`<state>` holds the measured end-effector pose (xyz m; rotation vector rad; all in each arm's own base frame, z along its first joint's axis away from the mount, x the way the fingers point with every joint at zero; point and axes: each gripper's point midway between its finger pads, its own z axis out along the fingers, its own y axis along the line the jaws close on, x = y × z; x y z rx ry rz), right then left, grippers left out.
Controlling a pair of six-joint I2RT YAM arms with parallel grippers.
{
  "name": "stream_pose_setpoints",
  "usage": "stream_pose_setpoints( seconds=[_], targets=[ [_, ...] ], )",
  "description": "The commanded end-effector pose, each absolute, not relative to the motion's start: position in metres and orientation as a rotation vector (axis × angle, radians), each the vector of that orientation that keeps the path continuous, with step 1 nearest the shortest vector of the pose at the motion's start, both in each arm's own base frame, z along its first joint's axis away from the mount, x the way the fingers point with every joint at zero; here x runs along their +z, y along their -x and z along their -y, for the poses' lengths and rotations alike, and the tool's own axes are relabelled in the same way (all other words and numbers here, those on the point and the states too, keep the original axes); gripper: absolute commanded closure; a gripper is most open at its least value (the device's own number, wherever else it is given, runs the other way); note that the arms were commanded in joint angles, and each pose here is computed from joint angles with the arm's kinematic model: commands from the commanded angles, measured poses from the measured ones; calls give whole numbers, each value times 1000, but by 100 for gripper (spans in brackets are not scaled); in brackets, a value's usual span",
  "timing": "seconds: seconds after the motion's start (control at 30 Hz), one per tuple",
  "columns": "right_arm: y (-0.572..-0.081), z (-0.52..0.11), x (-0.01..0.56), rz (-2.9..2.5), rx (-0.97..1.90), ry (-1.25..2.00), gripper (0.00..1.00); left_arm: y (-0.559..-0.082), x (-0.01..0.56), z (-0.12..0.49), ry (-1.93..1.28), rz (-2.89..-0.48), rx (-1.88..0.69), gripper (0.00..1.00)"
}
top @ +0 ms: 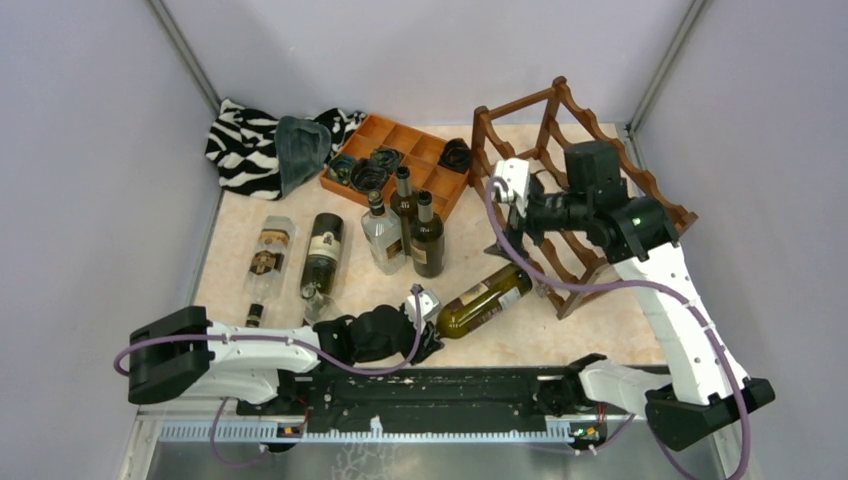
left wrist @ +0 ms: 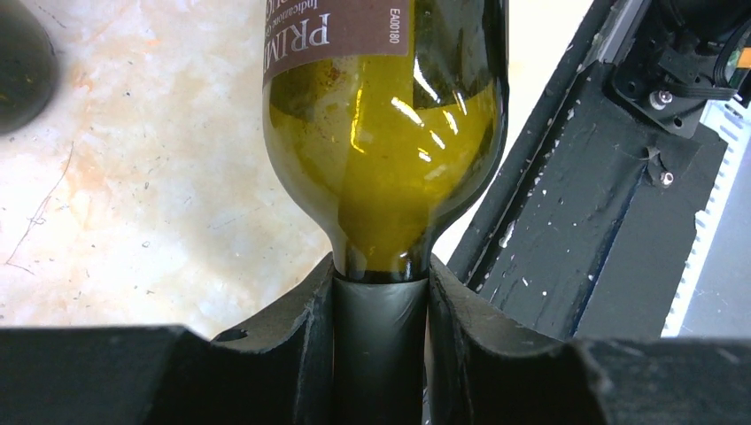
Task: Put the wine bottle on the wine rack
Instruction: Pick up the wine bottle from the center of the board, then place the wine bottle in the wine rack.
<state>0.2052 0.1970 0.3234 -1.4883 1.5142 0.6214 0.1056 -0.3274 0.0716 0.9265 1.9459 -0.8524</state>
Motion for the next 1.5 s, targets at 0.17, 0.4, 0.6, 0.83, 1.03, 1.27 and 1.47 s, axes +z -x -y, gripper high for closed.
stream_pose_setpoints(
  seconds=[0.17,0.4,0.6,0.83,1.03,1.27,1.47],
  targets=[
    [-306,-124,337,-1843,198,814,6,-122,136,364,-810,-1771,-957,100],
    [-330,-95,309,-1966,73,673,12,-123,135,367,-823,-1773,-945,100],
    [-343,-89,283,-2057,113,631,28,-125,137,369,-829,-1764,-936,100],
    [-348,-83,257,-2138,125,623,54,-126,136,371,-839,-1762,-925,100],
    [-345,-83,252,-2158,142,631,72,-130,136,375,-846,-1757,-904,100],
    [-332,-84,262,-2139,162,631,88,-135,134,380,-832,-1769,-882,100],
    [-321,-84,269,-2127,170,632,97,-139,124,386,-824,-1806,-857,100]
  ],
)
